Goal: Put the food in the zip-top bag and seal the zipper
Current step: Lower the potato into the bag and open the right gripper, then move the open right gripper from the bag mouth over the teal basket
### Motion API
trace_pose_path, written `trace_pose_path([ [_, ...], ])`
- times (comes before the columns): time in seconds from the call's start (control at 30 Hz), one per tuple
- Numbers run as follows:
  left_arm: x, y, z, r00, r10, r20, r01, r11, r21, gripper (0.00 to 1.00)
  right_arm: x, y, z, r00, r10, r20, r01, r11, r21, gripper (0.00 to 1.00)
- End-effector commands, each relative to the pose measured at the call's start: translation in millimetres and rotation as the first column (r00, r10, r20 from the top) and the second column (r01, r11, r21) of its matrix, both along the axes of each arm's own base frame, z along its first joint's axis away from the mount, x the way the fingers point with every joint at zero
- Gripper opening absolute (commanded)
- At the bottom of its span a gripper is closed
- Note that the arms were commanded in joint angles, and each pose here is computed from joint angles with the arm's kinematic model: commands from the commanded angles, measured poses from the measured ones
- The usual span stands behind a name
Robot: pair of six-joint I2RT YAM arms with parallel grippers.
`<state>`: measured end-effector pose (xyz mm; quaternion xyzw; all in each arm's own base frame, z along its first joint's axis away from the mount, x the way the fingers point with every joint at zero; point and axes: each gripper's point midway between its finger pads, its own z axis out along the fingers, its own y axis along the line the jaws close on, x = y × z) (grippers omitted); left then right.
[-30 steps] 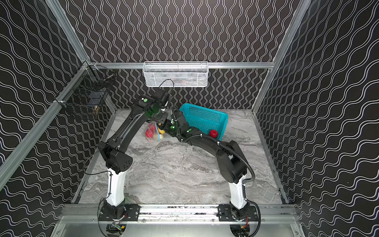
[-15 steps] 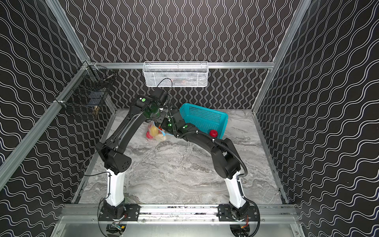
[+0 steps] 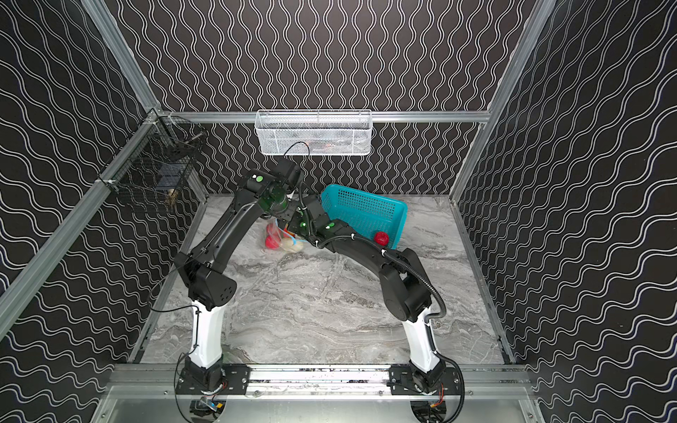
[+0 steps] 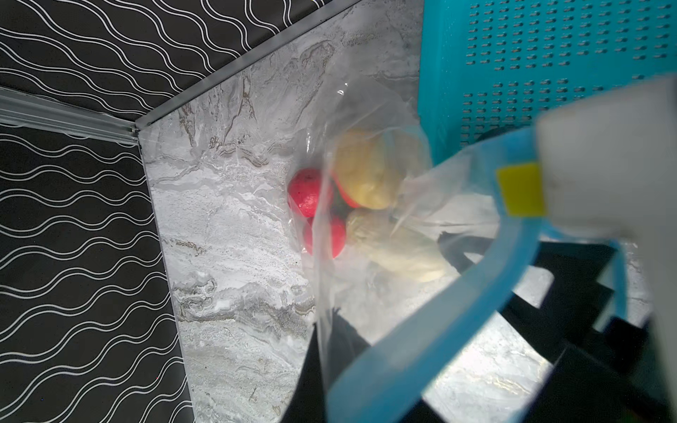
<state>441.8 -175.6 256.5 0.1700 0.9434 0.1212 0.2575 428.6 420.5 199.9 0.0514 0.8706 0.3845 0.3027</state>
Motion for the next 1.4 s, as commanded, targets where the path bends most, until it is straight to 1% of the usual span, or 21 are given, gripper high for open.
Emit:
trace_pose_path([
  [0.0, 2.5, 0.0, -2.3, 1.000, 0.019, 0.006, -0.019, 1.000, 0.002, 0.00, -0.6, -8.5, 9.9, 0.998, -0.020, 0.052, 0.022, 0.999, -0.032, 0.99],
  [0.13, 3.3, -1.7, -6.9, 1.000, 0.026, -0.004, -0.026, 1.000, -0.006, 0.00, -4.3, -19.2, 4.6, 0.998, -0.043, 0.049, 0.046, 0.997, -0.062, 0.99],
  [0.33, 6.7, 1.4, -8.0, 0.999, 0.037, 0.004, -0.037, 0.999, 0.019, 0.00, -7.3, -29.4, 2.9, 0.996, -0.067, 0.054, 0.072, 0.994, -0.082, 0.99],
  [0.57, 5.2, 3.0, -5.5, 0.999, 0.035, 0.012, -0.035, 0.999, 0.021, 0.00, -8.8, -26.4, 8.7, 0.996, -0.053, 0.068, 0.057, 0.997, -0.052, 0.94],
  [0.77, 5.6, 6.9, -3.7, 0.999, 0.042, 0.025, -0.043, 0.998, 0.039, 0.00, -13.5, -20.1, 31.0, 0.997, -0.033, 0.071, 0.031, 0.999, 0.039, 0.95],
  [0.93, 5.7, 7.4, -4.3, 0.999, 0.043, 0.025, -0.044, 0.998, 0.041, 0.00, -15.4, -31.3, 57.6, 0.993, -0.065, 0.103, 0.055, 0.994, 0.094, 0.96],
  [1.07, 4.8, 5.1, -5.2, 0.999, 0.035, 0.018, -0.036, 0.999, 0.032, 0.00, -13.8, -37.7, 64.5, 0.989, -0.091, 0.114, 0.077, 0.990, 0.120, 0.92],
  [1.2, 3.9, 5.2, -3.9, 0.999, 0.034, 0.021, -0.034, 0.999, 0.034, 0.00, -9.2, -35.4, 66.7, 0.989, -0.089, 0.119, 0.073, 0.989, 0.128, 0.82],
  [1.37, 2.2, 5.3, -1.2, 0.999, 0.027, 0.027, -0.028, 0.999, 0.029, 0.00, -7.6, -29.2, 69.2, 0.991, -0.071, 0.111, 0.053, 0.986, 0.158, 0.81],
])
